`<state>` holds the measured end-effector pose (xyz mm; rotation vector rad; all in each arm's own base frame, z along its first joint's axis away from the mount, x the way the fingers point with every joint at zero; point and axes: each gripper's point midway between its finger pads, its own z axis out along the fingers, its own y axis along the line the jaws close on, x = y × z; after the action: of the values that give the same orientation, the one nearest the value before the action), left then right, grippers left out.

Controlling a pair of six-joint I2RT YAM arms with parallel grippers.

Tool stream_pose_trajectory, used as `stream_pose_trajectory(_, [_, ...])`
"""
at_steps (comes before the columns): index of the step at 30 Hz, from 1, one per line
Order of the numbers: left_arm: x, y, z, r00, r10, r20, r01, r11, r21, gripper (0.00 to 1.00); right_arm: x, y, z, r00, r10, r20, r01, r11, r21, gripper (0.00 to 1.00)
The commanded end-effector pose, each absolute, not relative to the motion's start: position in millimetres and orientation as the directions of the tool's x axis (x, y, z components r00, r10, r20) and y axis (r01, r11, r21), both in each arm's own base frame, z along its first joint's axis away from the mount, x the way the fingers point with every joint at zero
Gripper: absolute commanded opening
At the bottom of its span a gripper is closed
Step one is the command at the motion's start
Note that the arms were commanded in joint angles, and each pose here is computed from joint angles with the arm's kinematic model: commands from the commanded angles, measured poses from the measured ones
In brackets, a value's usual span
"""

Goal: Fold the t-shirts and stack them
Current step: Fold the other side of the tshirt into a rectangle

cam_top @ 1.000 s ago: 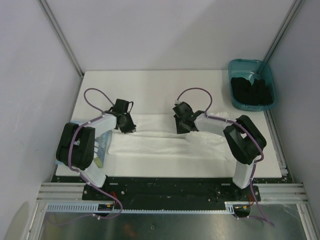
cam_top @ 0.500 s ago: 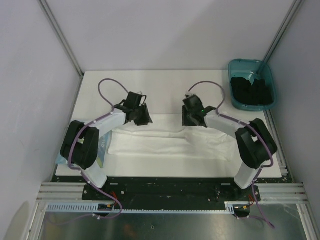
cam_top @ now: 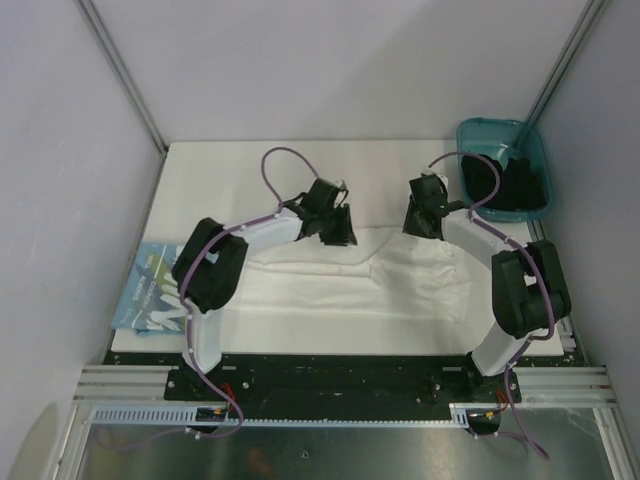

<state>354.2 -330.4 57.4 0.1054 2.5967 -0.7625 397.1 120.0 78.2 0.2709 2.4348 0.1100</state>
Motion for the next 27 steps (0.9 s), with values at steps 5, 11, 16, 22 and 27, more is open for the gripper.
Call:
stream_pose_trajectory(5, [399, -423, 101, -0.816, 0.014, -0.578, 0.409, 0.721, -0.560, 0.39, 366, 65, 99, -0.696, 0.395, -0.599, 0.357, 0.915, 0.188, 0.37])
stream_pose_trajectory(11, [411, -446, 86, -0.816, 0.039, -0.576, 0.438, 0.692, -0.574, 0.39, 338, 36, 93, -0.653, 0.522, -0.549, 0.448, 0.850, 0.276, 0.37])
stream_pose_trajectory(16, [403, -463, 74, -0.825, 0.089, -0.559, 0.475, 0.645, -0.599, 0.41, 322, 18, 92, -0.619, 0.576, -0.534, 0.490, 0.815, 0.310, 0.38])
stream_pose_trajectory(22, [391, -477, 63, -0.836, 0.118, -0.536, 0.484, 0.620, -0.618, 0.41, 310, 6, 86, -0.606, 0.599, -0.523, 0.519, 0.796, 0.311, 0.38])
stream_pose_trajectory(27, [388, -482, 64, -0.839, 0.117, -0.531, 0.483, 0.609, -0.629, 0.41, 305, -1, 79, -0.605, 0.606, -0.517, 0.534, 0.790, 0.302, 0.38])
